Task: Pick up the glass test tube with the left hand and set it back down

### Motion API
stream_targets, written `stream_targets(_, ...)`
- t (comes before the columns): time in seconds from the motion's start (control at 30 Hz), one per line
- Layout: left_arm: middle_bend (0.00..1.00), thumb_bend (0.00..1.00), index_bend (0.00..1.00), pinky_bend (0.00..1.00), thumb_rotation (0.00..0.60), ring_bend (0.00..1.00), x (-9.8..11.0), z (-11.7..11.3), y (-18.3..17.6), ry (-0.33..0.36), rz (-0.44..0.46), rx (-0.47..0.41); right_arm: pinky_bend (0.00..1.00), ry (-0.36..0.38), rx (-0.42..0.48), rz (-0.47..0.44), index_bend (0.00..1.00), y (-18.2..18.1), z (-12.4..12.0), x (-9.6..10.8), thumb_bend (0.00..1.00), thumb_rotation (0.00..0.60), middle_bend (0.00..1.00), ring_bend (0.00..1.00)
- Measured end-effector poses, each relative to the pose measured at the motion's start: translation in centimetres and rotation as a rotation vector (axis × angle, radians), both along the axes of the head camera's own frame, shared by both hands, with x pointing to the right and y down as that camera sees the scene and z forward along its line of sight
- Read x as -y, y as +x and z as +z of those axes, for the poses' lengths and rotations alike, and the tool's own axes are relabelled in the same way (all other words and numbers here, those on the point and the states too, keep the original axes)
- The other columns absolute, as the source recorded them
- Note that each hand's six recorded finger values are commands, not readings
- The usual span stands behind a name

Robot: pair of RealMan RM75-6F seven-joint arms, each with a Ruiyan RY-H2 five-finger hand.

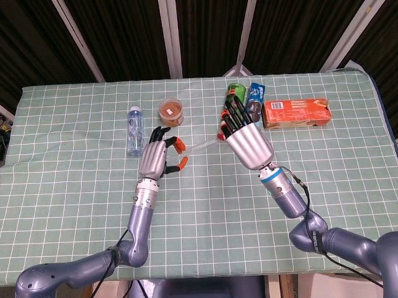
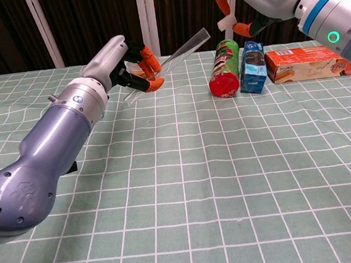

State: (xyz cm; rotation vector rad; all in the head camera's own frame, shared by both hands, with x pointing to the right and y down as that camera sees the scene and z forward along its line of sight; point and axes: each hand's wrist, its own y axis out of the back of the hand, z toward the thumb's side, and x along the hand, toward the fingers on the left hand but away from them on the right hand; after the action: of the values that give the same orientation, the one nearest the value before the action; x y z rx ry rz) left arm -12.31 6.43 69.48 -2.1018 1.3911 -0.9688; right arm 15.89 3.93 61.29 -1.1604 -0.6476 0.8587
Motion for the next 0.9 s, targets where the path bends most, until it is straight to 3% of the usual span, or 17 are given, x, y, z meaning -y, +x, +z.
stream_targets(0.9, 0.56, 0.58, 0.60, 0.00, 0.600, 0.13, -0.59, 0.16, 0.97, -0.023, -0.001, -0.007, 0.08, -0.010, 0.007, -0.007, 0.63, -0.30, 0.46, -0.56, 0.46, 0.600, 0.29, 0.12)
